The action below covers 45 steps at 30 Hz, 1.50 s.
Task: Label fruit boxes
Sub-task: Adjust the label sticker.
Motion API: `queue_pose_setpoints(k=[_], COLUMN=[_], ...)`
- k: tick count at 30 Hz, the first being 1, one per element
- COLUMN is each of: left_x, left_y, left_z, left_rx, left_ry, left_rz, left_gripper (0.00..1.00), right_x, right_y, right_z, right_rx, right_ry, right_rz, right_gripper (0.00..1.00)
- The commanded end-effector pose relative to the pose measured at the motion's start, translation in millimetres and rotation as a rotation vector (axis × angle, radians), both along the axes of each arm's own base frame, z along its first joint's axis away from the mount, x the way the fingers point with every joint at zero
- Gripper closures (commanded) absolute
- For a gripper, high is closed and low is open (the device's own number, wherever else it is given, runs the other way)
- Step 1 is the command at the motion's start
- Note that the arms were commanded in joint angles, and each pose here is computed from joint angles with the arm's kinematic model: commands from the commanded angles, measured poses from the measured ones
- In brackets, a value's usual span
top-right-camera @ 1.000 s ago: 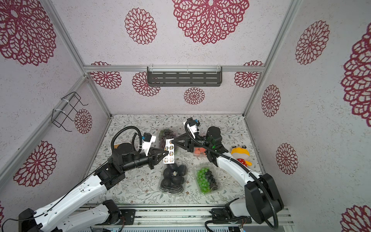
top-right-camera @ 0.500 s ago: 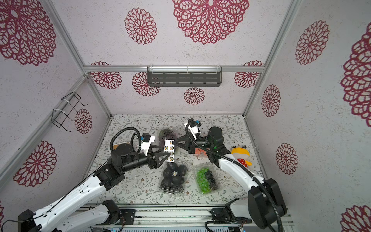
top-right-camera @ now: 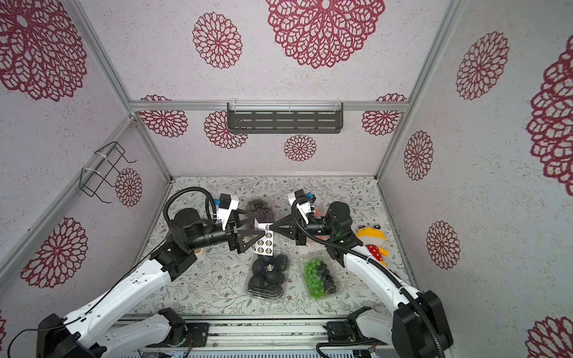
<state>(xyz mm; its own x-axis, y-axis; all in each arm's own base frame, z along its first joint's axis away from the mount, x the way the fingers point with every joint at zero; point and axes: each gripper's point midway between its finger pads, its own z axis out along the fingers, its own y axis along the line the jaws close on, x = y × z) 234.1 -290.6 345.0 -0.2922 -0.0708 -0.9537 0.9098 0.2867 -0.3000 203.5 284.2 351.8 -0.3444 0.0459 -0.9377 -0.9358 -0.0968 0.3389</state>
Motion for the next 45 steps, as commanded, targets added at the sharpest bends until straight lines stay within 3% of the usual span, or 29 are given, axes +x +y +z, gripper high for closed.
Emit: queue_pose_setpoints(k=[1, 4, 13, 16, 19, 21, 24, 30, 38, 42, 45], left_x=[-25.5, -27.8, -24.6, -21.6, -18.0, -16.1, -14.0, -15.1, -24.0, -26.2, -25.7], left_y=[-10.6, -11.1, -12.7, -12.8, -13.1, -13.7, -14.3, -15.1, -10.3, -10.4, -11.3], left_z=[23.6, 22.8, 13.3, 10.8, 5.8, 3.1, 1.4, 3.2, 7.8, 4.7, 2.6], left_rx=[-0.054, -0.061, -0.047, -0.037, -0.022, -0.017, -0.013, -0.016, -0.033, -0.033, -0.030], left_ry=[-0.099, -0.100, -0.067, -0.058, -0.041, -0.030, -0.024, -0.027, -0.040, -0.036, -0.026], left_rz=[-0.178, -0.193, -0.189, -0.175, -0.161, -0.155, -0.151, -0.161, -0.178, -0.190, -0.194], left_gripper=[0.20, 0.50, 0.90, 0.87, 0.73, 0.71, 0.74, 0.94, 0.88, 0.99, 1.00], right_x=[-15.9, -15.4, -12.6, -10.7, -9.6, -9.0, -9.3, -8.1, -5.9, -7.3, -6.9], right_y=[-7.5, -8.0, -6.5, -6.1, -5.9, -5.7, -5.1, -4.4, -4.1, -4.4, -4.5], right_z=[22.8, 22.4, 22.4, 20.8, 20.0, 19.6, 19.0, 16.3, 13.1, 14.9, 15.7], right_rx=[0.047, 0.047, 0.044, 0.041, 0.040, 0.039, 0.037, 0.030, 0.021, 0.023, 0.025], right_ry=[-0.133, -0.134, -0.129, -0.126, -0.123, -0.123, -0.123, -0.122, -0.124, -0.128, -0.132], right_rz=[0.018, 0.008, 0.003, 0.000, -0.004, -0.006, -0.003, -0.003, -0.014, -0.013, -0.014], right_gripper=[1.00, 1.00, 1.00, 1.00, 1.00, 1.00, 1.00, 1.00, 1.00, 1.00, 1.00])
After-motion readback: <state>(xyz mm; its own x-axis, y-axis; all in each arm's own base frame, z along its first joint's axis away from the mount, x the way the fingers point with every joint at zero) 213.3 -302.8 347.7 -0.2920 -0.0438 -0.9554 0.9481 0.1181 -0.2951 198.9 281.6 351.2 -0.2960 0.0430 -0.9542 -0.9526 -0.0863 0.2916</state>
